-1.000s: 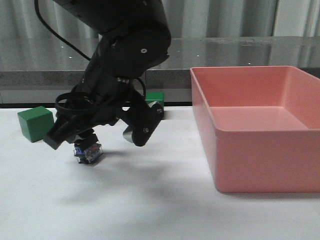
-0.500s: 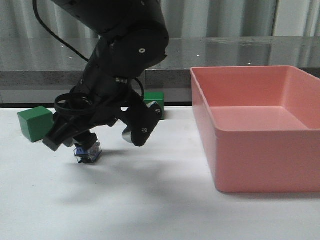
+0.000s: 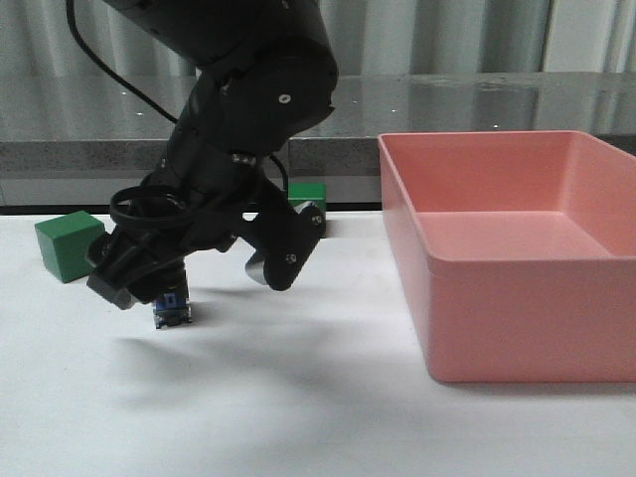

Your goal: Place and stand button with both arms

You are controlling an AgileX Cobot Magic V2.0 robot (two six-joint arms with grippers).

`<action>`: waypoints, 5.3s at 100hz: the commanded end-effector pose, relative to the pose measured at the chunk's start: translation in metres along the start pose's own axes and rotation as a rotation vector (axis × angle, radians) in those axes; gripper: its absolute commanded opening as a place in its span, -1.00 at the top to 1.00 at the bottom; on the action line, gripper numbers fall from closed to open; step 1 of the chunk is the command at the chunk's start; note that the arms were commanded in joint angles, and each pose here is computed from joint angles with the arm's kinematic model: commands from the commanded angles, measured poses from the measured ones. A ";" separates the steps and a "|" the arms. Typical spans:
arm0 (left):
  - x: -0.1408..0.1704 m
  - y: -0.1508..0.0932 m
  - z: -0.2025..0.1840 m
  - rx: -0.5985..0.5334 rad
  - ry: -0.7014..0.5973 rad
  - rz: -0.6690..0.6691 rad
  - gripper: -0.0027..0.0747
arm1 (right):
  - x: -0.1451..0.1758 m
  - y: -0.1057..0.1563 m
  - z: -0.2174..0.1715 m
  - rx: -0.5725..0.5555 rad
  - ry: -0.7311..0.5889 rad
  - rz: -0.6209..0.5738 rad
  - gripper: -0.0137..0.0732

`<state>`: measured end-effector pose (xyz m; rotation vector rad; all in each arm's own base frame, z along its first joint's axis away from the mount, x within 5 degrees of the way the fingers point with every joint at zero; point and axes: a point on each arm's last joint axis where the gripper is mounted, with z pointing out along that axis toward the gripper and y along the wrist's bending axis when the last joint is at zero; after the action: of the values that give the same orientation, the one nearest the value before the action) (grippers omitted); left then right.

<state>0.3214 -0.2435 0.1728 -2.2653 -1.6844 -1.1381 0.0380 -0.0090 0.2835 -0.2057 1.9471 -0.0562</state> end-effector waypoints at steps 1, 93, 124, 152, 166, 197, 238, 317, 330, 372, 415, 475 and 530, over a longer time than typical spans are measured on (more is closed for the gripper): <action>0.028 0.007 -0.029 -0.045 0.039 -0.067 -0.59 | -0.012 -0.001 -0.003 0.007 -0.073 -0.003 0.82; 0.162 -0.005 -0.132 -0.212 -0.217 -0.779 0.77 | -0.012 -0.001 -0.003 0.006 -0.076 -0.003 0.82; 0.240 -0.021 -0.178 -0.415 -0.653 -1.330 0.98 | -0.012 -0.001 -0.003 0.007 -0.075 -0.003 0.82; 0.250 -0.076 -0.181 -0.536 -0.983 -1.326 0.98 | -0.012 -0.001 -0.003 0.007 -0.075 -0.003 0.82; 0.246 -0.115 -0.163 -0.559 -1.107 -1.366 0.98 | -0.012 -0.001 -0.003 0.007 -0.075 -0.003 0.82; 0.220 -0.192 -0.125 -0.493 -1.309 -1.513 0.98 | -0.012 -0.001 -0.003 0.007 -0.074 -0.003 0.82; 0.203 -0.218 -0.106 -0.347 -1.334 -1.611 0.98 | -0.012 -0.001 -0.003 0.007 -0.074 -0.003 0.82; 0.215 -0.237 -0.095 -0.544 -1.301 -1.731 0.98 | -0.011 -0.001 -0.003 0.007 -0.070 -0.003 0.82; 0.215 -0.260 -0.088 -0.662 -1.294 -1.807 0.98 | -0.011 -0.001 -0.003 0.007 -0.070 -0.003 0.82; 0.190 -0.306 -0.058 -0.890 -1.244 -1.869 0.98 | -0.011 -0.001 -0.003 0.007 -0.070 -0.003 0.82; 0.181 -0.307 -0.049 -0.921 -1.262 -1.833 0.98 | -0.011 -0.001 -0.003 0.007 -0.070 -0.003 0.82; 0.181 -0.307 -0.048 -0.911 -1.254 -1.836 0.98 | -0.011 -0.001 -0.003 0.007 -0.070 -0.003 0.82; 0.181 -0.307 -0.048 -0.911 -1.254 -1.836 0.98 | 0.004 0.020 0.013 -0.151 -0.517 0.076 0.82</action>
<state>0.0546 -0.0061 0.2198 -0.5608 -4.8413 -0.0814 0.0482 0.0071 0.2626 -0.2327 1.6446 0.1175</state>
